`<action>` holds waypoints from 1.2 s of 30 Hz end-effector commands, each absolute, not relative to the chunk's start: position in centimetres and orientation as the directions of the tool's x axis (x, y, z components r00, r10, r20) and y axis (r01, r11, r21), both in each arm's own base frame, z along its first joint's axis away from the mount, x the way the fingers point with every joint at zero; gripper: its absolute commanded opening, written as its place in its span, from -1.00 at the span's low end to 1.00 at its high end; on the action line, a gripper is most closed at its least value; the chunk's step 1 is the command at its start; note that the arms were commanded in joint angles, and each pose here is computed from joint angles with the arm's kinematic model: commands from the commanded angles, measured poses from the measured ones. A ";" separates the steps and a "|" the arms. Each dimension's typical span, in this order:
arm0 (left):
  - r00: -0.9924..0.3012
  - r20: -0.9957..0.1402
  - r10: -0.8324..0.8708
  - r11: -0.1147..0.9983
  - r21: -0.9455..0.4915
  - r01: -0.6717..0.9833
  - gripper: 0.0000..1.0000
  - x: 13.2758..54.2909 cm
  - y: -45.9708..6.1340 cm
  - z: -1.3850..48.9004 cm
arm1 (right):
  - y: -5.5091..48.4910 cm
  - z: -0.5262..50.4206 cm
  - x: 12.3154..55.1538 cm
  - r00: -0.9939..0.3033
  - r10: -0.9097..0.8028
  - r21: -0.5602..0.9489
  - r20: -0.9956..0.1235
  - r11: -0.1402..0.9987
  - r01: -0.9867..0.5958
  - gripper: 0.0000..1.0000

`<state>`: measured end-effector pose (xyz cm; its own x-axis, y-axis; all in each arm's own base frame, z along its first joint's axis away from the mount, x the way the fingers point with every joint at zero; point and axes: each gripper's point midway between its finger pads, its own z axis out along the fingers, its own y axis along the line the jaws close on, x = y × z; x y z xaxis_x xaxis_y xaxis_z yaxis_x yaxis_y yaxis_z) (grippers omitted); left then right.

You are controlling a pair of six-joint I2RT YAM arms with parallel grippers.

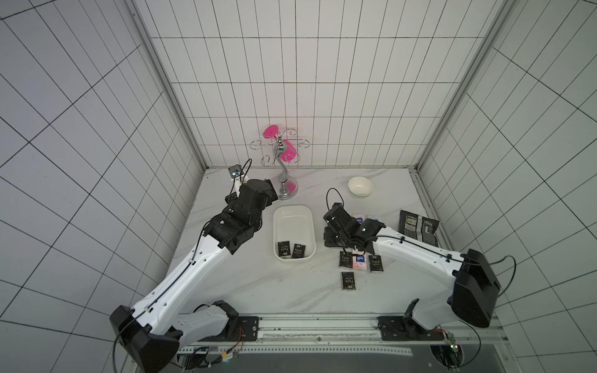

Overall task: Take the pocket tissues out of the storage box
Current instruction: Place the pocket tissues at the center of the board.

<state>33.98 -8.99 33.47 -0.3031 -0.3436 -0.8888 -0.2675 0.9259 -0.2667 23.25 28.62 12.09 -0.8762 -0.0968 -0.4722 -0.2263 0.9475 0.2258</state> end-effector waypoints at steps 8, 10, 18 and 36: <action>-0.309 -0.889 -0.339 0.930 -0.268 -0.250 0.97 34.6 -9.6 34.0 | 28.4 7.3 19.8 -0.915 -0.057 0.239 -0.398 0.957 -0.163 -0.90; -0.305 -0.889 -0.341 0.930 -0.272 -0.248 0.97 34.6 -9.7 34.2 | 28.8 6.6 19.7 -0.923 -0.050 0.242 -0.382 0.958 -0.152 -0.90; -0.295 -0.891 -0.346 0.928 -0.278 -0.247 0.97 34.4 -9.5 34.5 | 28.3 4.7 20.2 -0.923 -0.009 0.216 -0.384 0.971 -0.099 -0.88; -0.293 -0.889 -0.352 0.926 -0.284 -0.250 0.97 33.9 -9.2 34.4 | 25.3 3.5 20.0 -0.929 -0.012 0.104 -0.370 0.993 -0.054 -0.53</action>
<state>33.97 -9.21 34.18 -0.2956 -0.3550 -0.8869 -0.2525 0.9244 -0.2859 20.29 27.06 4.60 -0.9237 -0.0072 -0.3831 -0.0764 0.9832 0.1658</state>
